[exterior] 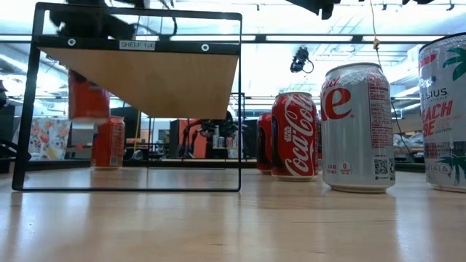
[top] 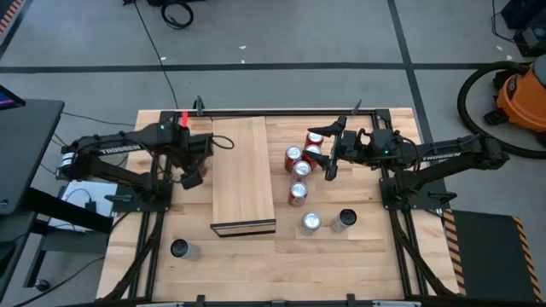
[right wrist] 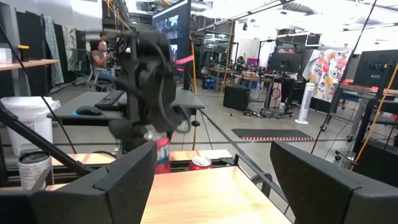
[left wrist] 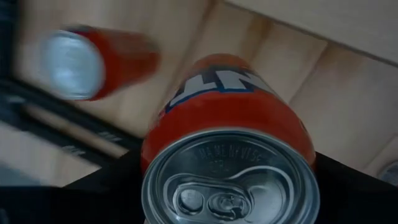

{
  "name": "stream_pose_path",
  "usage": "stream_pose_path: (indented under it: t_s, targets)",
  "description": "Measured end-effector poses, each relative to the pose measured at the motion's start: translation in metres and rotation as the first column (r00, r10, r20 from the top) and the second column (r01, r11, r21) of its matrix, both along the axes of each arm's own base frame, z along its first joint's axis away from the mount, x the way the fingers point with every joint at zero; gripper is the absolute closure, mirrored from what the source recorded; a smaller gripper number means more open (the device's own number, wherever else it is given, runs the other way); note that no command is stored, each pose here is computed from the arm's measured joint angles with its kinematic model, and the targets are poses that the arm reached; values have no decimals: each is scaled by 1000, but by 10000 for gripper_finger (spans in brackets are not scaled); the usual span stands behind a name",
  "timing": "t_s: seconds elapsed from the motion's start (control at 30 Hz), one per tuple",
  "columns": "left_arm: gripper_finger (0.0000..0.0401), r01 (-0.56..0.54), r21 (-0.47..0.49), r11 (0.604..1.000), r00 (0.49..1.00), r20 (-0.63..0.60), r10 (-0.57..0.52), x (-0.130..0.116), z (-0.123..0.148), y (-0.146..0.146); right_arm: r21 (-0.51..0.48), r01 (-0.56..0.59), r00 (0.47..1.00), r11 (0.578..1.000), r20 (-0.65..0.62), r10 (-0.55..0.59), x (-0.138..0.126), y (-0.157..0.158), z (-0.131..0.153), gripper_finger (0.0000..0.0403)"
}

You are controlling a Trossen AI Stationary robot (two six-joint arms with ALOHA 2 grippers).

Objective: Place canned beverage on shelf
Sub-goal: Put the bottom orange soda can on the shelf

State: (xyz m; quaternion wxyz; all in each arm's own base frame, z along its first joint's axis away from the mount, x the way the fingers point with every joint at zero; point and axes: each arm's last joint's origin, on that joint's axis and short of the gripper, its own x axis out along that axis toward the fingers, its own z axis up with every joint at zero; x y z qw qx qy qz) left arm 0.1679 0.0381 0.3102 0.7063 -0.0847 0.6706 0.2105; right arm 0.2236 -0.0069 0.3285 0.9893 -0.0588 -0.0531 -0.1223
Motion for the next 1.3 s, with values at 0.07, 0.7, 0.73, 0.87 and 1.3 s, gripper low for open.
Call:
stream_pose_path:
  t_s: [0.07,0.7,0.73,0.87,1.3]
  targets:
    - [99,2,34,999,1000,8,-2,5,16,4,0,1,1000,1000,1,-1,0,0,0,80]
    - [99,145,25,989,989,12,-145,83,55,95,-1,8,1000,1000,-2,-8,0,-2,0,80]
    - [99,155,15,988,988,9,-155,84,54,100,-1,6,1000,1000,-2,-6,0,-2,0,80]
    - [99,181,-4,984,984,4,-181,84,53,119,0,5,1000,1000,-2,-5,0,-2,0,80]
    - [49,138,-23,990,990,39,-137,77,51,137,1,4,1000,1000,-4,-4,0,-2,0,80]
